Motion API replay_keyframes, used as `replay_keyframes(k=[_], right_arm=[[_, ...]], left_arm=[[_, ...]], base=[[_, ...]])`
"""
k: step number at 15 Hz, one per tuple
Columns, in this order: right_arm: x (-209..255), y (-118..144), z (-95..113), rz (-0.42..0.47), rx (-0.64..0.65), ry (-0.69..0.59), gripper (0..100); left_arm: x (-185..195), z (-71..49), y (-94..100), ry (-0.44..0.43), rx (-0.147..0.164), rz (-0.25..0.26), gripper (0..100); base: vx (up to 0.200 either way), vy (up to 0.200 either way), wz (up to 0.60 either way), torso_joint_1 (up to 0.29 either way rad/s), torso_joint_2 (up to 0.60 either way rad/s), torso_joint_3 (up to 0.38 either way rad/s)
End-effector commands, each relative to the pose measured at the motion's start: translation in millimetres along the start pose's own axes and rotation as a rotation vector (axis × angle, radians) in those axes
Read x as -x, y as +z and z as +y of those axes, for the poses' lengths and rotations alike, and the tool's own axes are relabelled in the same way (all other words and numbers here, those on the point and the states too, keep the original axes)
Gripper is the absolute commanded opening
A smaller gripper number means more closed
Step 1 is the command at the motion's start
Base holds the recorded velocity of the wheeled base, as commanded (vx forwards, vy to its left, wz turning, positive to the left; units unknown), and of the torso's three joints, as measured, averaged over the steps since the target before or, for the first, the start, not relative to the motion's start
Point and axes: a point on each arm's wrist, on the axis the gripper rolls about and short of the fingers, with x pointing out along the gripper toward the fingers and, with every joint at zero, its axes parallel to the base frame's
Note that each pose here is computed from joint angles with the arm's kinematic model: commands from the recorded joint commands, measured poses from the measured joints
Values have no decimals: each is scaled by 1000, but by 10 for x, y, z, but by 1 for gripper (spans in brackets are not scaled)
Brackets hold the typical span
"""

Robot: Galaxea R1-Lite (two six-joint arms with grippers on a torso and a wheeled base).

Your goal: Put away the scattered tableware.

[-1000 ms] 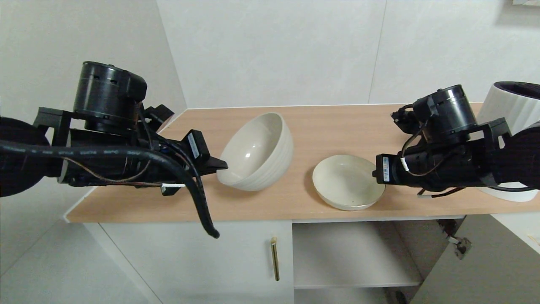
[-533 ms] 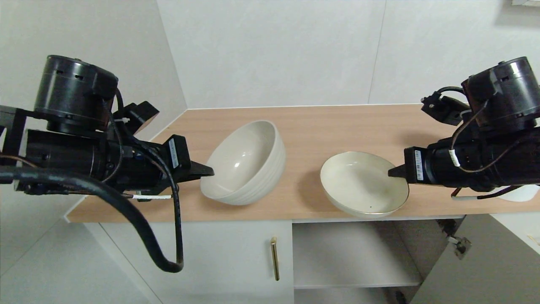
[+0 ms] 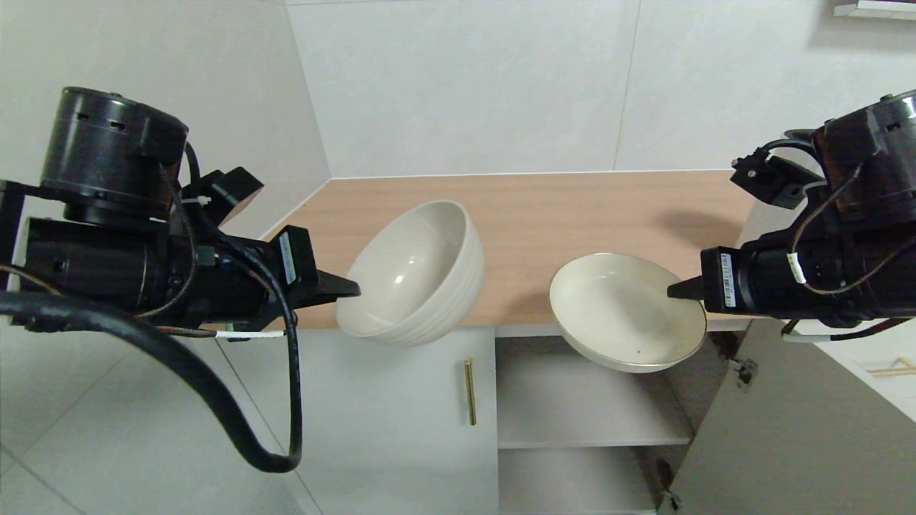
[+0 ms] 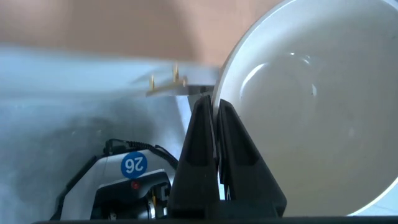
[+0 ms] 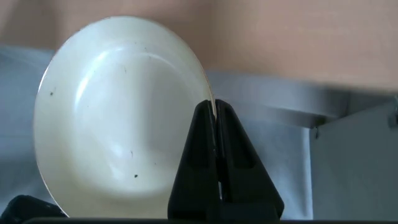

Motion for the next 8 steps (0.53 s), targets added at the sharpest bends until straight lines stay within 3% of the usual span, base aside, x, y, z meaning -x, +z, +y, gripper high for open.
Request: replay_keyframes(k=[1, 4, 8], right_arm=[[13, -45, -16, 9, 25, -3, 0], [1, -68, -23, 16, 28, -5, 0], [-17, -130, 12, 42, 42, 15, 0]], left_arm=[[-3, 1, 0, 1, 1, 0, 0], [-6, 2, -7, 2, -1, 3, 0], [29, 23, -92, 27, -67, 53, 0]], base=[[0, 0, 0, 0, 0, 0], [0, 0, 0, 0, 0, 0], [0, 0, 0, 0, 0, 0]])
